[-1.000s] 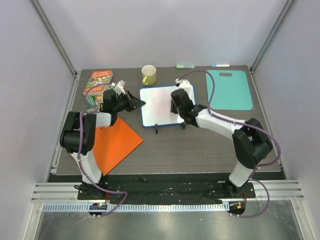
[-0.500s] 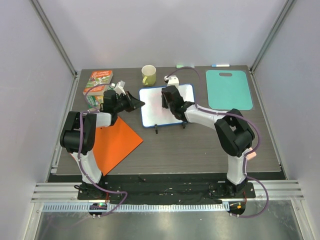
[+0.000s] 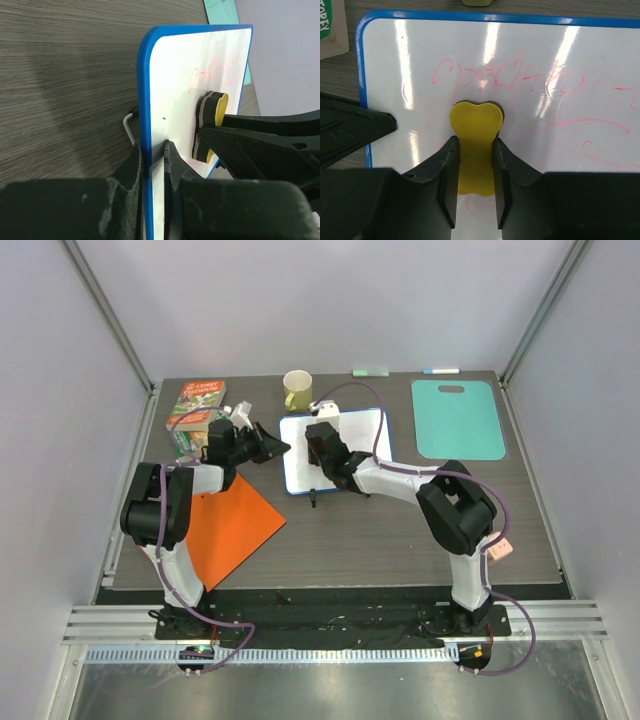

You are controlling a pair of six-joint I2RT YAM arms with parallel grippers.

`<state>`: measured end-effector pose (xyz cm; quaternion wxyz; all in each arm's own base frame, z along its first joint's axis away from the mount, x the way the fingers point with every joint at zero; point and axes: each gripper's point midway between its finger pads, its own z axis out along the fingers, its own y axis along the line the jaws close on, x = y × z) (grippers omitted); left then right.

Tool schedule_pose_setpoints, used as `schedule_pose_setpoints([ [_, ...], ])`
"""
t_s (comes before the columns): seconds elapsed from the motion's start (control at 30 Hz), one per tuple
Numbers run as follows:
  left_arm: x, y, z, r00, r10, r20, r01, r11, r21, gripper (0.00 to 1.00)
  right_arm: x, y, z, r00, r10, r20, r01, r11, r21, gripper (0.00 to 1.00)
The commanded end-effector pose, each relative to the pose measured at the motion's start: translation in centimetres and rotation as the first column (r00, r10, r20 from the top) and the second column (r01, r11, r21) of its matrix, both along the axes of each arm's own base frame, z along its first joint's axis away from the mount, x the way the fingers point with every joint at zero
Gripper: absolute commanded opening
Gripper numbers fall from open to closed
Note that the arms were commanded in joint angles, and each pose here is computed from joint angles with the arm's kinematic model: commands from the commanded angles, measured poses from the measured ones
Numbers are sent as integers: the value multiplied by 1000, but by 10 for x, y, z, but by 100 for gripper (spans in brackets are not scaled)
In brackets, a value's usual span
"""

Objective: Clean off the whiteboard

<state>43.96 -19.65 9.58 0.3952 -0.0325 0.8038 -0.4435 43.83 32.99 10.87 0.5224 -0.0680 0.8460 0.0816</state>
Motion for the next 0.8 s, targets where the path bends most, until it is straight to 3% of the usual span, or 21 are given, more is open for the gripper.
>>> schedule_pose_setpoints([
  [0.0, -16, 6, -52, 999, 1, -50, 9, 983, 183, 0, -6, -103, -52, 970, -213, -118, 183, 957, -224, 1],
  [0.07, -17, 6, -53, 999, 1, -50, 9, 983, 183, 0, -2, -133, -53, 958, -257, -127, 226, 949, -222, 1],
  [0.17, -16, 6, -52, 999, 2, -48, 7, 983, 182, 0, -5, -140, -57, 967, -212, -141, 176, 957, -229, 1],
  [0.3, -15, 5, -52, 999, -2, -49, 11, 983, 181, 0, -17, -86, -52, 987, 10, -158, -24, 996, -88, 1],
  [0.53, -16, 5, -53, 999, -3, -50, 12, 984, 180, 0, -59, 12, -62, 963, 205, -172, -218, 974, -59, 1],
  [0.67, -16, 6, -53, 999, -2, -50, 11, 984, 180, 0, -68, 24, -80, 968, 161, -190, -181, 979, -92, 1],
  [0.77, -16, 6, -53, 999, -1, -50, 10, 983, 181, 0, -56, -9, -79, 990, -31, -140, 5, 984, -177, 1],
])
